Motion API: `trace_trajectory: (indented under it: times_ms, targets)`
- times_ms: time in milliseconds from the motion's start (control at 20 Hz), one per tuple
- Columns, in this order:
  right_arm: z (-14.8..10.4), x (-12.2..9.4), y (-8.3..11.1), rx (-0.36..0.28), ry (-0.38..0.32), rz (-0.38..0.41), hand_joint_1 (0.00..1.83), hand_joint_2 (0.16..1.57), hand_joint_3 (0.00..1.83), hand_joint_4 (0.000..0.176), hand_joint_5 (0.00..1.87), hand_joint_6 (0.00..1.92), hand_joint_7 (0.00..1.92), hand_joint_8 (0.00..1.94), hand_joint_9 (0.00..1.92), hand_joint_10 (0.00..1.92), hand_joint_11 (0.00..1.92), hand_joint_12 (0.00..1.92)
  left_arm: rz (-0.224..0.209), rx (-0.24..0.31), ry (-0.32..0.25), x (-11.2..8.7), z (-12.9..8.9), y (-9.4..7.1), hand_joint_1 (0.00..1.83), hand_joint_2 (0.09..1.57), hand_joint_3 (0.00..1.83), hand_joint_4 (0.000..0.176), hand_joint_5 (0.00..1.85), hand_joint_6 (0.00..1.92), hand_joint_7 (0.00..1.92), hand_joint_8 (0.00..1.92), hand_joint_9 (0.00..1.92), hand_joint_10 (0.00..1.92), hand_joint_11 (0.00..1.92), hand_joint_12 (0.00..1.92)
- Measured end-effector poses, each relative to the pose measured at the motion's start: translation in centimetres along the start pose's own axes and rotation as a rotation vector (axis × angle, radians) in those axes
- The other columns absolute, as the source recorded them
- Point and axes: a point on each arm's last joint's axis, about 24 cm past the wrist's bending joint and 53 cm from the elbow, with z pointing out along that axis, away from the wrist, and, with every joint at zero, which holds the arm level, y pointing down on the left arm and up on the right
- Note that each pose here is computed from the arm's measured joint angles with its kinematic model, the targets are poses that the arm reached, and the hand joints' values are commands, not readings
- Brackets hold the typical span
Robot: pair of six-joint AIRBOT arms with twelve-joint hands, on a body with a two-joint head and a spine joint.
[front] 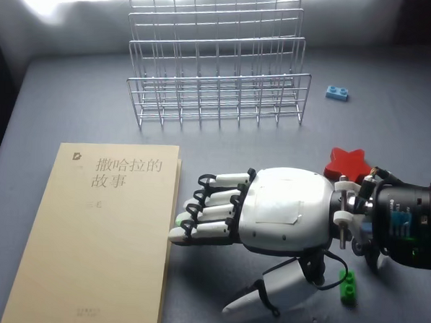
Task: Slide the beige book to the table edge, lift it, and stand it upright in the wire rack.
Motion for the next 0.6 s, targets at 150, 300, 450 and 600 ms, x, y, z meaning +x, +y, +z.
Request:
trace_trajectory:
  times_ms: [150,300,450,600]
  targets:
    - [0.4,0.1,0.2,-0.012,-0.003,-0.001,0.05,1.11,0.0,0.0,0.23,0.01,0.26,0.01,0.26,0.01,0.0,0.8,0.002,0.001,0.0,0.0,0.0,0.0,0.84,1.13,0.0,0.0,0.19,0.0,0.2,0.0,0.19,0.0,0.0,0.5]
    - [0.8,0.3,0.4,-0.018,-0.001,-0.008,0.05,1.11,0.0,0.0,0.24,0.01,0.26,0.0,0.27,0.01,0.0,0.79,0.003,0.001,0.0,0.0,0.0,0.0,0.82,1.09,0.0,0.0,0.18,0.01,0.18,0.01,0.17,0.01,0.0,0.42]
    - [1.1,0.2,0.3,-0.024,-0.007,-0.004,0.07,1.11,0.0,0.0,0.23,0.0,0.25,0.0,0.25,0.0,0.0,0.76,0.003,0.001,0.0,0.0,0.0,0.0,0.79,1.09,0.0,0.0,0.14,0.0,0.13,0.0,0.13,0.0,0.0,0.31]
    - [1.6,0.1,0.3,-0.031,-0.014,-0.001,0.05,1.11,0.0,0.0,0.23,0.0,0.25,0.0,0.26,0.01,0.0,0.81,0.004,0.002,0.0,0.0,0.0,0.0,0.74,1.09,0.0,0.0,0.11,0.0,0.11,0.0,0.1,0.0,0.0,0.28]
